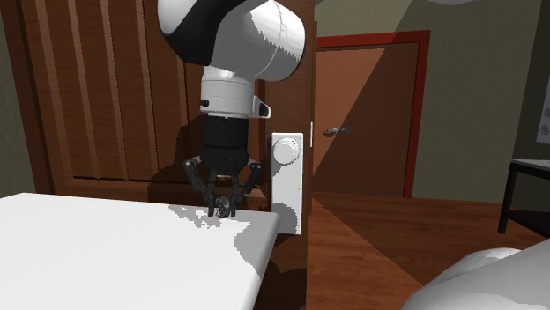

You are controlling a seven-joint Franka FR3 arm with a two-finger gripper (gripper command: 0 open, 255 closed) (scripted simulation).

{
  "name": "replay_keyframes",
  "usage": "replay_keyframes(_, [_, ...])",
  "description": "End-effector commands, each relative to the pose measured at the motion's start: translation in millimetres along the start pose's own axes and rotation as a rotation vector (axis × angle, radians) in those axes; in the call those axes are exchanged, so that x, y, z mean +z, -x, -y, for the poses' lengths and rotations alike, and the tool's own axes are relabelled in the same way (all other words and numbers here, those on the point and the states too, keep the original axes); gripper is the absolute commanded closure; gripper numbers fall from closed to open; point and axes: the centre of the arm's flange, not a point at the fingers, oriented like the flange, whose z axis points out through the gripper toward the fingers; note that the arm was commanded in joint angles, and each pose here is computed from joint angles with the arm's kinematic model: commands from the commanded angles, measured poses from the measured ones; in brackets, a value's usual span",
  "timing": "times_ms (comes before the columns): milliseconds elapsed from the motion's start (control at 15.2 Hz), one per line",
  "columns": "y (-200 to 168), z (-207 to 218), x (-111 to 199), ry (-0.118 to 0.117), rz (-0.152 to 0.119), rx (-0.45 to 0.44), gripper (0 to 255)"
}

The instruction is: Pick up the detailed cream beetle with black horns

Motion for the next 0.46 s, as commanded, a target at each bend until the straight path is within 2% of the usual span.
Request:
replay_keyframes(0, [0, 1, -11, 0.000, 0.000, 0.000, 255])
replay_keyframes(264, [1, 3, -32, 0.000, 0.000, 0.000, 255])
replay_keyframes(396, [1, 3, -33, 0.000, 0.000, 0.000, 255])
